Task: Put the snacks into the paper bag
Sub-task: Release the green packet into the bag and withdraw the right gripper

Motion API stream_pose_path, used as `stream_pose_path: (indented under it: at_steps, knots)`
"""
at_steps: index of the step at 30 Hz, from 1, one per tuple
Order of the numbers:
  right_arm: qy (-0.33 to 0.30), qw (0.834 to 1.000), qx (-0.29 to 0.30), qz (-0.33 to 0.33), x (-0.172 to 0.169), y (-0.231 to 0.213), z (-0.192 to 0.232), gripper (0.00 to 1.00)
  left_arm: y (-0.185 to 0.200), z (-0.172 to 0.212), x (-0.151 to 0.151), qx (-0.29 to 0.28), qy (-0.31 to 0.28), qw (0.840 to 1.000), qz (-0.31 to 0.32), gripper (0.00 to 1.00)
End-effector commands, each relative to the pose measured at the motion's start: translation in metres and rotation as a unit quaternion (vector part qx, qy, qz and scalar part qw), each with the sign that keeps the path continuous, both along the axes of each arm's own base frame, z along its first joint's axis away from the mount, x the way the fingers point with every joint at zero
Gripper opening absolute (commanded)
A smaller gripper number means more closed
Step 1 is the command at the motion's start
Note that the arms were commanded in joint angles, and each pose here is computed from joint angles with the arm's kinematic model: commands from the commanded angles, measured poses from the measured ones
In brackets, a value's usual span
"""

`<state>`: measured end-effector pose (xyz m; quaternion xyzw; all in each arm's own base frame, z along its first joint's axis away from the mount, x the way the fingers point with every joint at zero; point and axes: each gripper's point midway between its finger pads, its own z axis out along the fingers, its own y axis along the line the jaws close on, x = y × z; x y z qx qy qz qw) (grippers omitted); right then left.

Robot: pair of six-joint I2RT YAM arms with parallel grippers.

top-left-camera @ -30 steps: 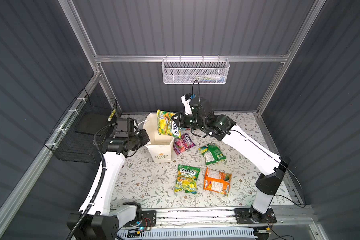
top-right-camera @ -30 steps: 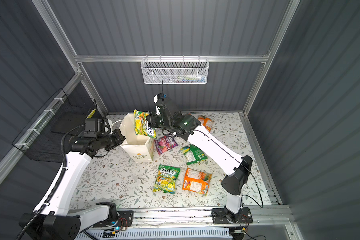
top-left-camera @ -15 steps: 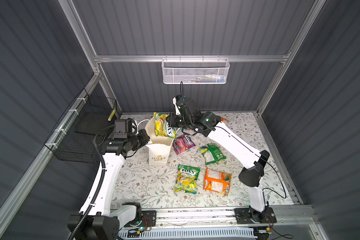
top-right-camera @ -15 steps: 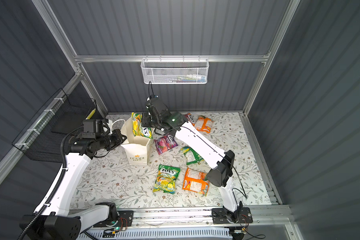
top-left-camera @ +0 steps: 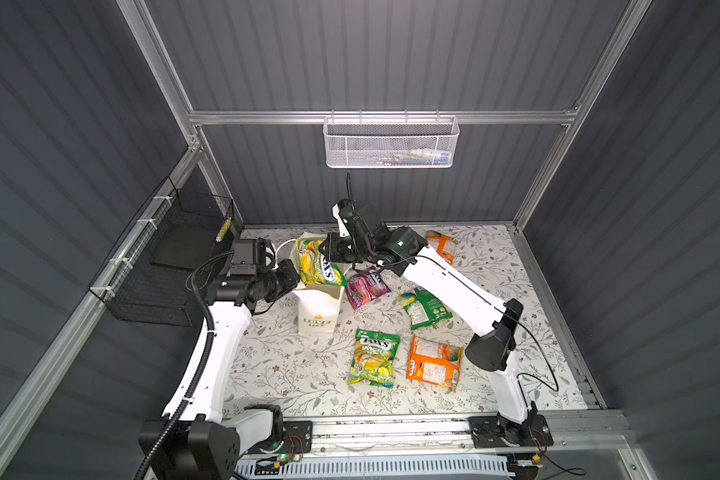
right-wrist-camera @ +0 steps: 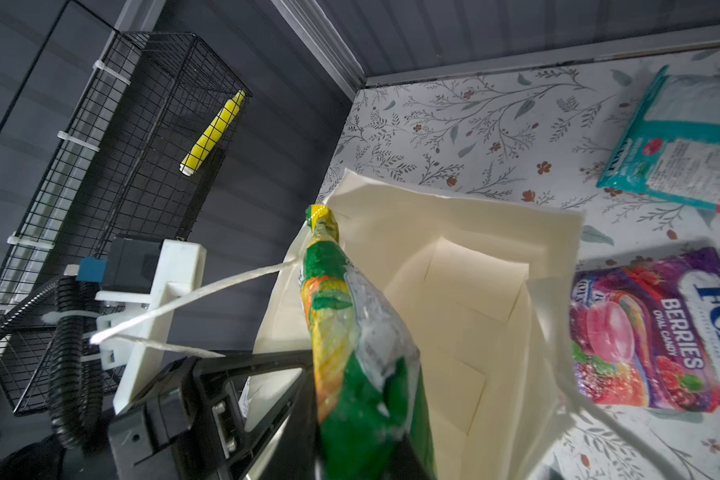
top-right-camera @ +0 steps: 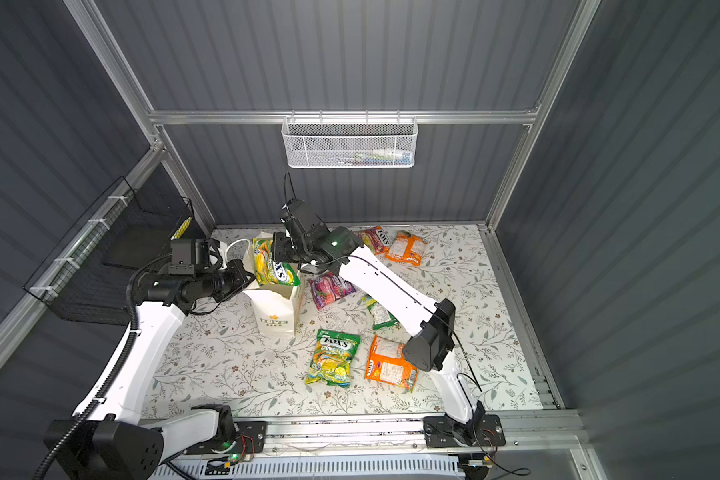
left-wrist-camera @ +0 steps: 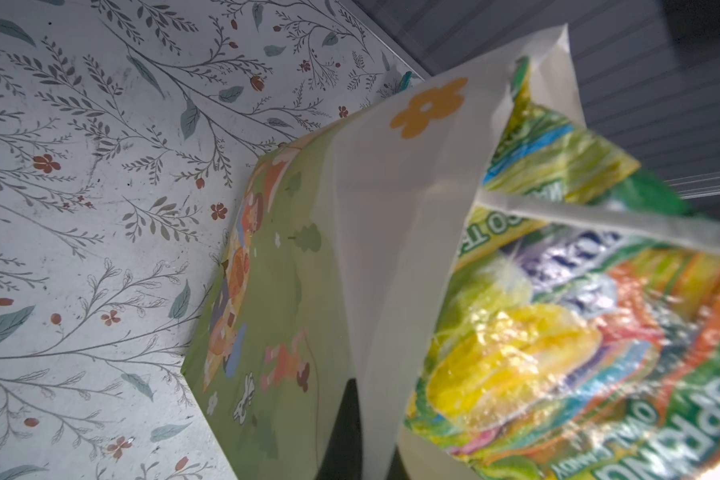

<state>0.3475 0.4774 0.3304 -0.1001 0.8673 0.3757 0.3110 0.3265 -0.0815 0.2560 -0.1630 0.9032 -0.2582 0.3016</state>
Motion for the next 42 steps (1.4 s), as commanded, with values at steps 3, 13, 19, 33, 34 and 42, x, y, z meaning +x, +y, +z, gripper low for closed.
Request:
stream_pose_path:
  at_steps: [3, 13, 19, 33, 34, 42]
  knots:
    - [-0.005, 1.000, 0.029, 0.010, -0.010, 0.004, 0.022, 0.20, -0.007, 0.004, 0.001, -0.019, -0.007, 1.000, -0.014, 0.00]
    - [-0.067, 0.994, 0.079, 0.040, -0.020, 0.001, 0.077, 0.47, -0.003, -0.004, 0.003, -0.009, 0.007, 1.000, -0.002, 0.00]
    - [-0.148, 0.982, 0.093, 0.076, -0.040, -0.032, 0.139, 0.75, 0.005, -0.005, 0.001, 0.011, 0.006, 1.000, 0.012, 0.00]
    - [-0.064, 0.969, 0.020, -0.236, 0.069, -0.297, 0.006, 0.99, 0.010, 0.003, 0.000, 0.022, -0.009, 1.000, 0.018, 0.00]
    - [-0.050, 0.963, 0.015, -0.264, 0.076, -0.318, -0.012, 0.99, 0.009, 0.002, 0.000, 0.020, -0.006, 1.000, 0.015, 0.00]
    - [0.020, 0.932, -0.005, -0.362, 0.126, -0.417, -0.129, 0.99, 0.009, 0.003, 0.001, 0.018, -0.009, 1.000, 0.012, 0.00]
